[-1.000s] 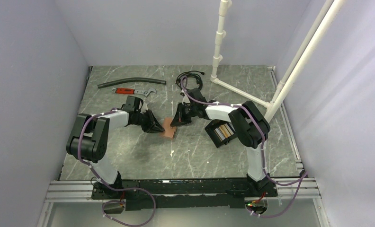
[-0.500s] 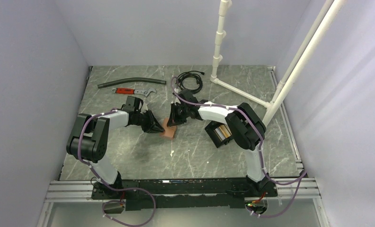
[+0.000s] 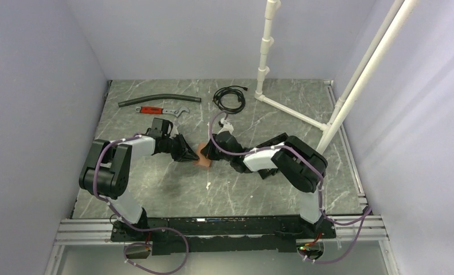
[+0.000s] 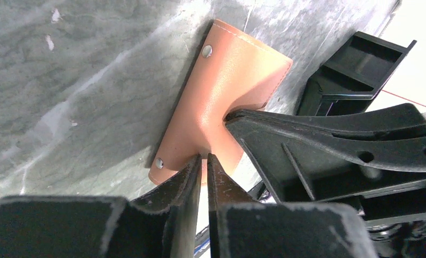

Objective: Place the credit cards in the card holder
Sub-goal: Close the card holder at the center of the board.

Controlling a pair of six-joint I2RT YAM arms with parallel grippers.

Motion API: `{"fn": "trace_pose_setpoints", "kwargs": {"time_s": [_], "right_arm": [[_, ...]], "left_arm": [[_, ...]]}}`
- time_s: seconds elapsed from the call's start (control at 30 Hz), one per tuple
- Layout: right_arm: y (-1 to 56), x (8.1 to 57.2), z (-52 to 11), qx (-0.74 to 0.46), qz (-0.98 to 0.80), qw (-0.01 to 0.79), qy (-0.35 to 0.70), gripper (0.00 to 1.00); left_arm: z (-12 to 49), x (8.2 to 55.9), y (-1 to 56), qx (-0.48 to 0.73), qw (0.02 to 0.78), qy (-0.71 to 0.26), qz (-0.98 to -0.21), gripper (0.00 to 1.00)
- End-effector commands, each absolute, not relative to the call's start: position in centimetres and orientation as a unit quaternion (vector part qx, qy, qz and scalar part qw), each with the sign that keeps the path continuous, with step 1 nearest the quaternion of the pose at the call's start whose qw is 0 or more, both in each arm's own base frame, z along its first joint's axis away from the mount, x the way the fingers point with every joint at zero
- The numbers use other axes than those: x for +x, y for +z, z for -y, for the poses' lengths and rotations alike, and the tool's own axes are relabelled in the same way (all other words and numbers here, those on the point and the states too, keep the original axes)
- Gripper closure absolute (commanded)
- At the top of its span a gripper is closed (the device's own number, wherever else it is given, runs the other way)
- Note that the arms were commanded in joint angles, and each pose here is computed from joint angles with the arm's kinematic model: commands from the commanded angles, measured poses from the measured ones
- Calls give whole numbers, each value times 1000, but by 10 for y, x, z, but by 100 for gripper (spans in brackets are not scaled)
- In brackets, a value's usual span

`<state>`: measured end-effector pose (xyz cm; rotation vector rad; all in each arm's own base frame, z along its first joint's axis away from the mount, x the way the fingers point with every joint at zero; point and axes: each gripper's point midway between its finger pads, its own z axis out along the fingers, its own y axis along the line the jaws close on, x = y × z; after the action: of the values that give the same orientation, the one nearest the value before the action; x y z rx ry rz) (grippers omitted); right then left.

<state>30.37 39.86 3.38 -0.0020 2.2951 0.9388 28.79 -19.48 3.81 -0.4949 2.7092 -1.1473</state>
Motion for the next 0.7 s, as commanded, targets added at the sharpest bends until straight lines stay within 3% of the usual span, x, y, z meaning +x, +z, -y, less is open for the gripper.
{"fn": "trace_pose_setpoints", "kwargs": {"time_s": [0.0,0.17,0.37,0.53,0.67], "right_arm": [[-109,238,-325,36,-945,245,212,100],[-156,215,-310,83,-949,193,233,100],[-166,209,-296,143,-938,145,281,100],[-145,207,-315,138,-927,86,337,100],[-104,220,-327,90,-922,79,368,100]], "left_arm": [[191,277,17,-170,79,-344,-920,84],[189,276,23,-166,84,-338,-922,84],[189,277,35,-165,92,-342,-920,83],[190,278,53,-146,103,-347,-921,80],[195,282,93,-113,135,-372,-912,69]]}}
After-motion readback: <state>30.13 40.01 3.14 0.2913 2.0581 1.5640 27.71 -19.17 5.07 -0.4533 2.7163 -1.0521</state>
